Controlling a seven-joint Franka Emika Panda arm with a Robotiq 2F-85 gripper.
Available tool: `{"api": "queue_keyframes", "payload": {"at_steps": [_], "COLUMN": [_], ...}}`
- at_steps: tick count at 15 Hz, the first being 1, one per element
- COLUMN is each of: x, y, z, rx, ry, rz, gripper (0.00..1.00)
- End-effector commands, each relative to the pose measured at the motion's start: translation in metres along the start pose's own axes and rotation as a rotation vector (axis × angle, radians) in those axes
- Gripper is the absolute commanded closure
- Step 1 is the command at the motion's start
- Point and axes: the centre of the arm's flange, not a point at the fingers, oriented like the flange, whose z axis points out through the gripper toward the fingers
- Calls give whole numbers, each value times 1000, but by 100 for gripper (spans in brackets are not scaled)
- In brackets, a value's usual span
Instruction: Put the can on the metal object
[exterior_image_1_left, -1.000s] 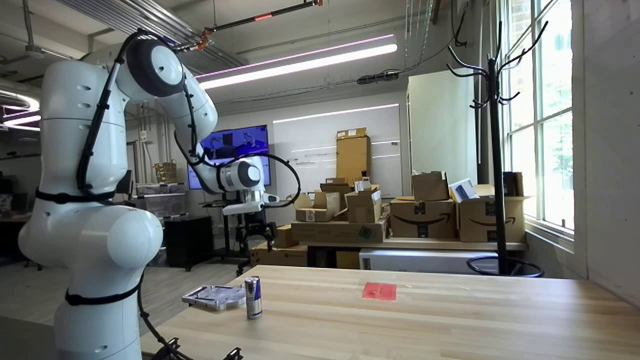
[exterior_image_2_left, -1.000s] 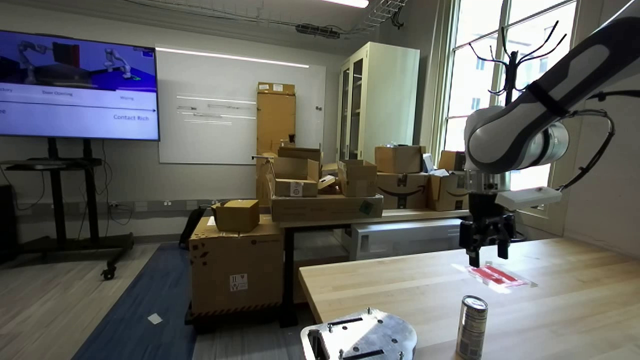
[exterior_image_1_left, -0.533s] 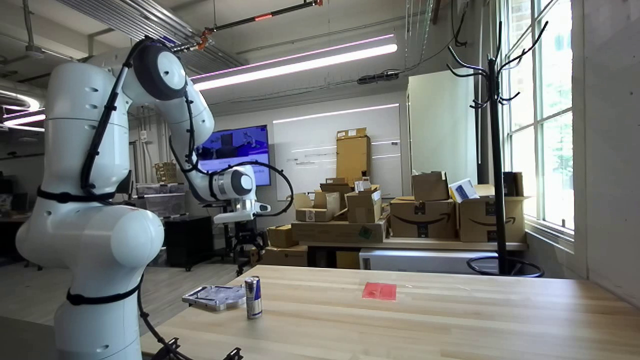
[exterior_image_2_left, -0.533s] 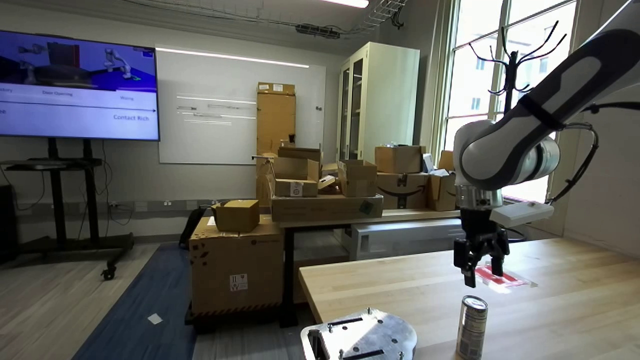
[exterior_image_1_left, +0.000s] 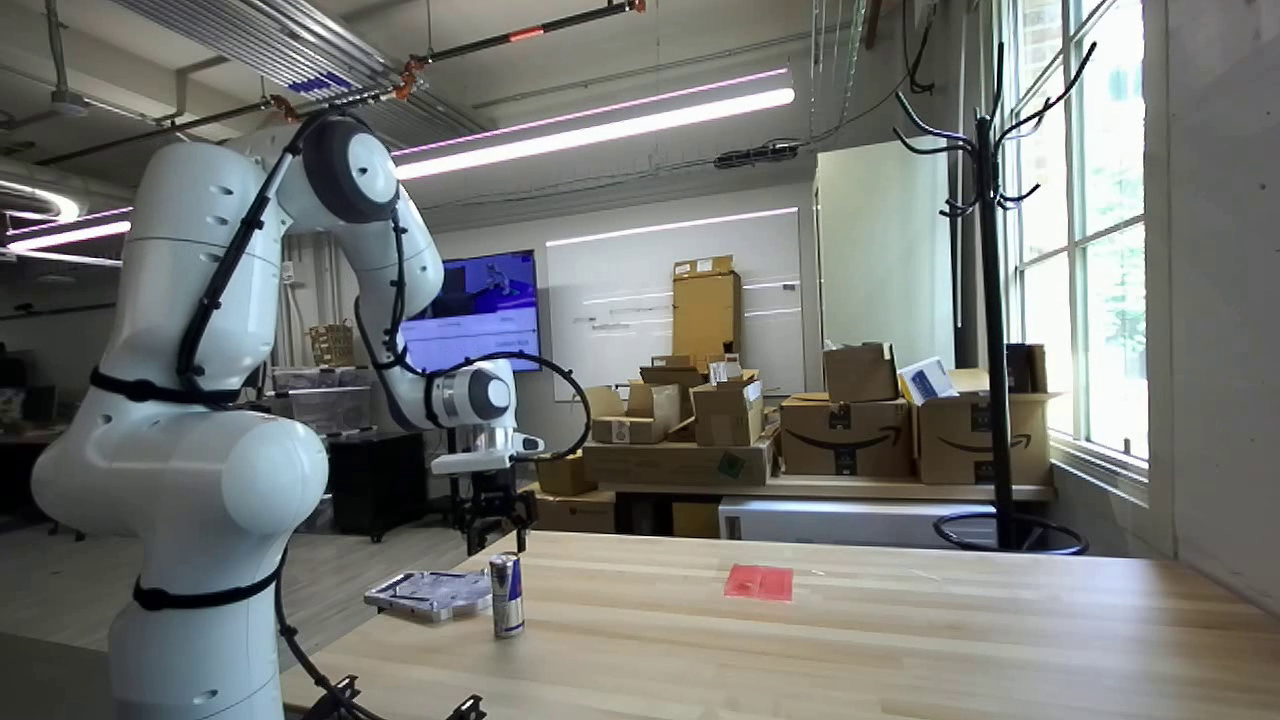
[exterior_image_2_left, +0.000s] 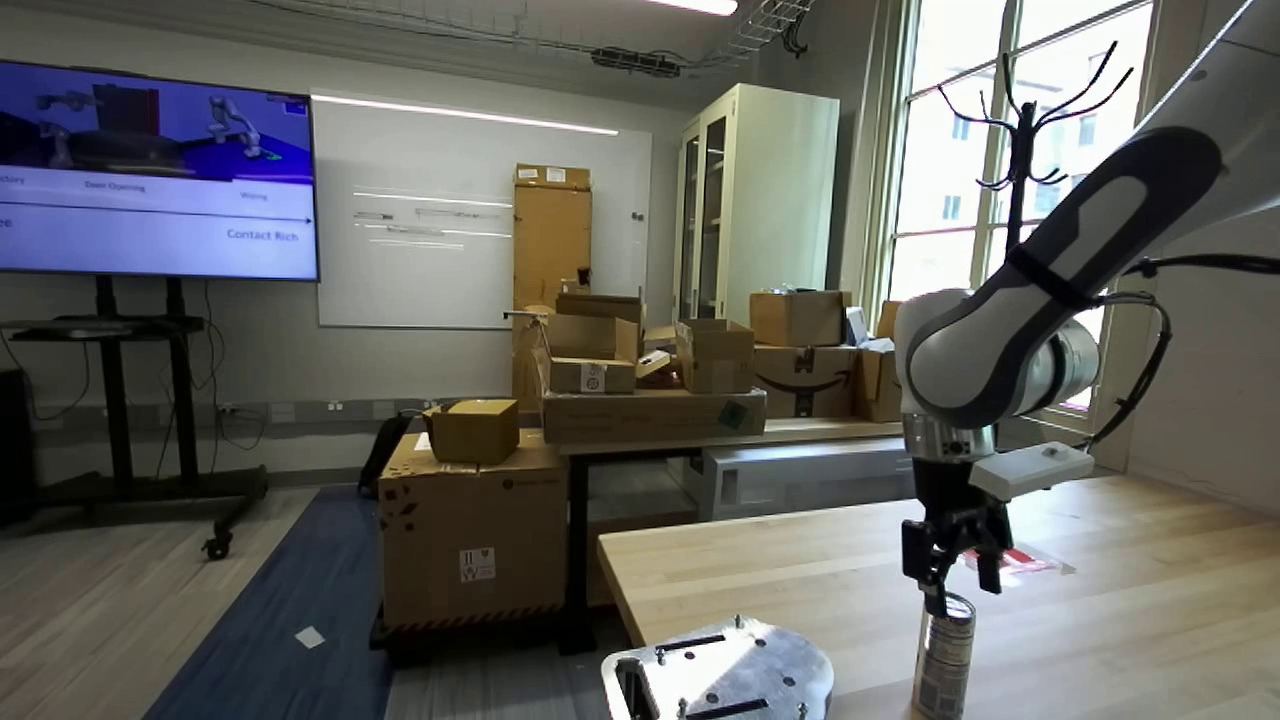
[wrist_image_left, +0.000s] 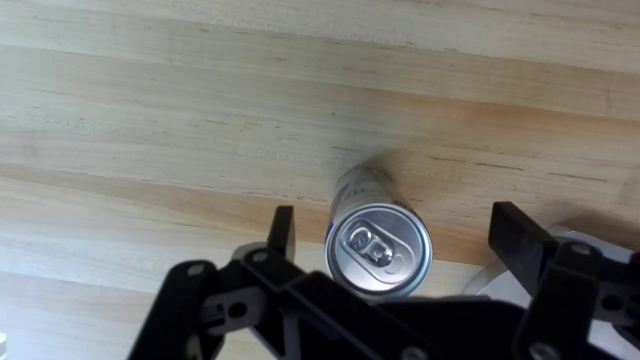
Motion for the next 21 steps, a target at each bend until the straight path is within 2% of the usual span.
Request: {"api": "queue_keyframes", "payload": {"at_steps": [1,13,21], "x": [20,40,37], "y": [8,22,27], "z": [9,27,36], "rx": [8,30,42], "ry": [0,-30,-41], "rz": [13,29,40], "gripper": [0,0,0]}}
